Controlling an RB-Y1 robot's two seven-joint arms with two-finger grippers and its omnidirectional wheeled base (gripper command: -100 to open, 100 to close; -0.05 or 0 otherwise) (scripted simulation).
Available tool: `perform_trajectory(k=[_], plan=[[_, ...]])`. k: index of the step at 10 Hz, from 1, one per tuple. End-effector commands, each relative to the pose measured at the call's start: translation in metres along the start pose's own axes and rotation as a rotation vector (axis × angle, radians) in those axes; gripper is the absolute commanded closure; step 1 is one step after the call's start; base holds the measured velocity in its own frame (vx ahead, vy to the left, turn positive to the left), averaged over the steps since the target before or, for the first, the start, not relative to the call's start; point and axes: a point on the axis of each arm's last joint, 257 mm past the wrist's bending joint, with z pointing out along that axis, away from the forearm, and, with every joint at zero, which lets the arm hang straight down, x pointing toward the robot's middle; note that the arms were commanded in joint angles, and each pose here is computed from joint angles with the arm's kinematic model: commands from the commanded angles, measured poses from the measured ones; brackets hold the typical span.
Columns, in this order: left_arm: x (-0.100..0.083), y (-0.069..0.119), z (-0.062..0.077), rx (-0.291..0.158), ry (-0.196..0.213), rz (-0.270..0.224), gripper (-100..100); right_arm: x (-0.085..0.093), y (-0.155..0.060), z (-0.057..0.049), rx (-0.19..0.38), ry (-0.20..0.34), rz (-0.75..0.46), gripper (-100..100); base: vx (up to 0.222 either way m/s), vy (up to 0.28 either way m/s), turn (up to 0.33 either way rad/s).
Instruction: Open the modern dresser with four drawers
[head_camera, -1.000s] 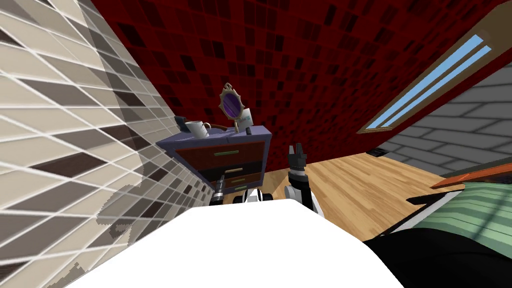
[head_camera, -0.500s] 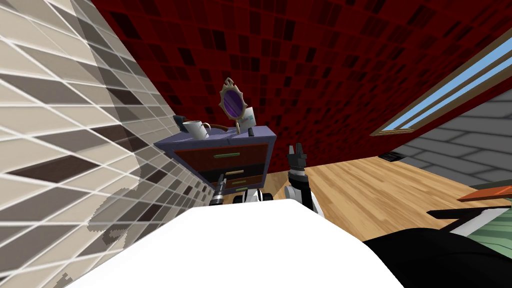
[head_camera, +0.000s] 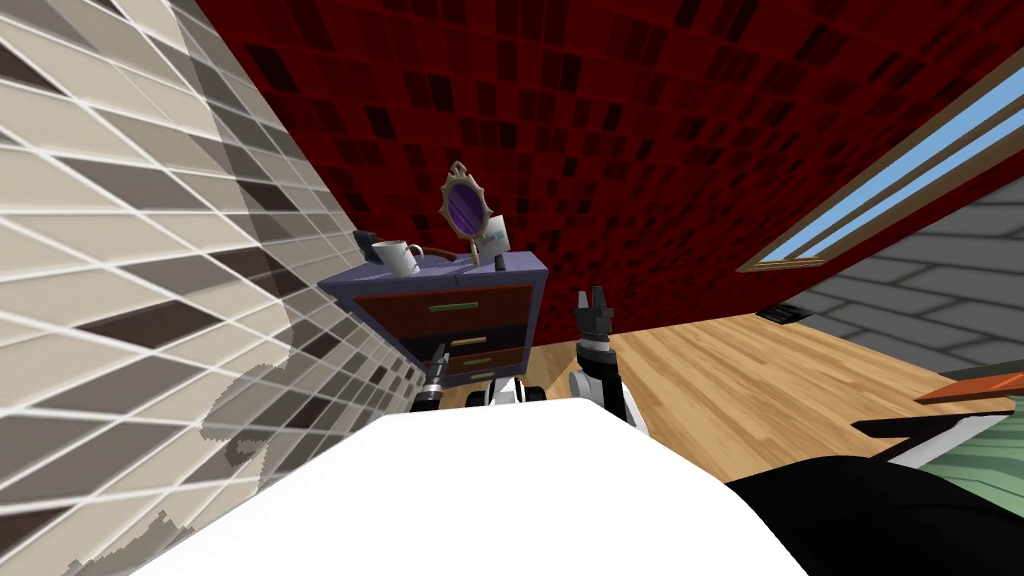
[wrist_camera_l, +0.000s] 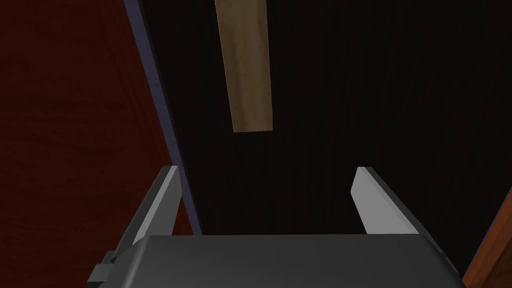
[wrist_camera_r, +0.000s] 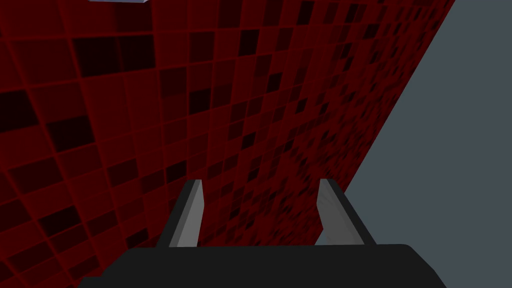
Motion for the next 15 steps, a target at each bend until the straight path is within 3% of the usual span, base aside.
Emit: perform_trajectory(k=[1,5,11,12,13,14,15], plan=[[0.004,-0.004,0.013,-0.008,0.0,-0.011,-100,0.0,0.0,0.0,0.0,0.0,0.0,0,-0.046,-0.034,0.011],[0.002,-0.01,0.028,-0.016,0.008,-0.002,-100,0.0,0.0,0.0,0.0,0.0,0.0,0,-0.039,-0.025,0.009],[0.043,-0.016,0.041,-0.026,-0.02,-0.116,-100,0.0,0.0,0.0,0.0,0.0,0.0,0,-0.023,-0.018,0.006],[0.037,-0.013,0.04,-0.026,-0.017,-0.102,-100,0.0,0.0,0.0,0.0,0.0,0.0,0,0.0,0.0,0.0],[0.001,0.0,0.034,-0.04,-0.053,-0.094,-100,0.0,0.0,0.0,0.0,0.0,0.0,0,-0.028,-0.081,-0.358],[0.0,0.004,0.032,-0.049,-0.056,-0.093,-100,0.0,0.0,0.0,0.0,0.0,0.0,0,-0.039,-0.08,-0.183],[-0.033,0.003,0.031,-0.034,-0.084,-0.085,-100,0.0,0.0,0.0,0.0,0.0,0.0,0,-0.04,-0.11,-0.279]])
